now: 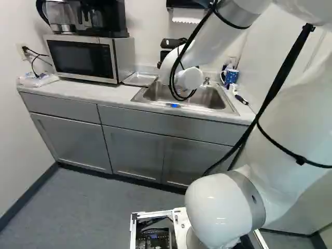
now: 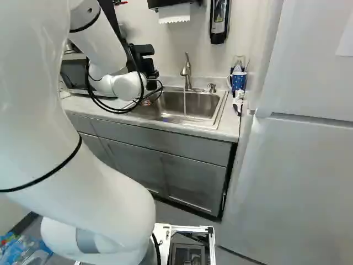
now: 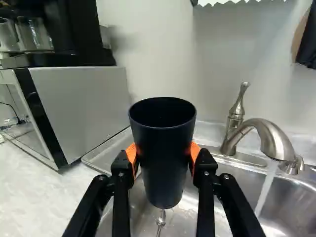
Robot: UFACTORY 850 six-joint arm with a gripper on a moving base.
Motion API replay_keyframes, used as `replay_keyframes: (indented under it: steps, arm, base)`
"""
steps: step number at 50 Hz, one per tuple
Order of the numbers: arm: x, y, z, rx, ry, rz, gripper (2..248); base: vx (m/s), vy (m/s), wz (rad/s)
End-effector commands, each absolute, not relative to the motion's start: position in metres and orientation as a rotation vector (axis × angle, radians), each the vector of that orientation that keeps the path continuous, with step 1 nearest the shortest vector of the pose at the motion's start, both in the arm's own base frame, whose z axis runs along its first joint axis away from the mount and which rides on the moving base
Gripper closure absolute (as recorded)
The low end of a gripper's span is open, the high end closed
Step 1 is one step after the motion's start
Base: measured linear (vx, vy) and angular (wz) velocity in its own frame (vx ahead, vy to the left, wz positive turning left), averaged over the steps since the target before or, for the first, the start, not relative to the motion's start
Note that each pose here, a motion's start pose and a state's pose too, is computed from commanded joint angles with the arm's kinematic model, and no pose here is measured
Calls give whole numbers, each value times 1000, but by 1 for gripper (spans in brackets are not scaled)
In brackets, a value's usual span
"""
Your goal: Rinse the cup and place it in the tray
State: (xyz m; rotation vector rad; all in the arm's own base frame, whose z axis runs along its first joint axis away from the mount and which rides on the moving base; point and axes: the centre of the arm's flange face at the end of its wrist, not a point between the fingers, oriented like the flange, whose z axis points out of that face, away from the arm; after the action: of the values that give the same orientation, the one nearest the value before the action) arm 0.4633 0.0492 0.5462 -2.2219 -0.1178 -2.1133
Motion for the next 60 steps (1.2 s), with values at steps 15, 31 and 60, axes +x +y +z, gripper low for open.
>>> replay_keyframes:
  steps: [15, 31, 60]
  arm:
    - [463, 28, 535, -2276, -66, -2105, 129]
    - [463, 3, 516, -2357, 28, -2067, 129]
    - [466, -39, 485, -2468, 158, -2020, 129]
  base:
    - [0, 0, 0]
    - [0, 0, 0]
    - [0, 0, 0]
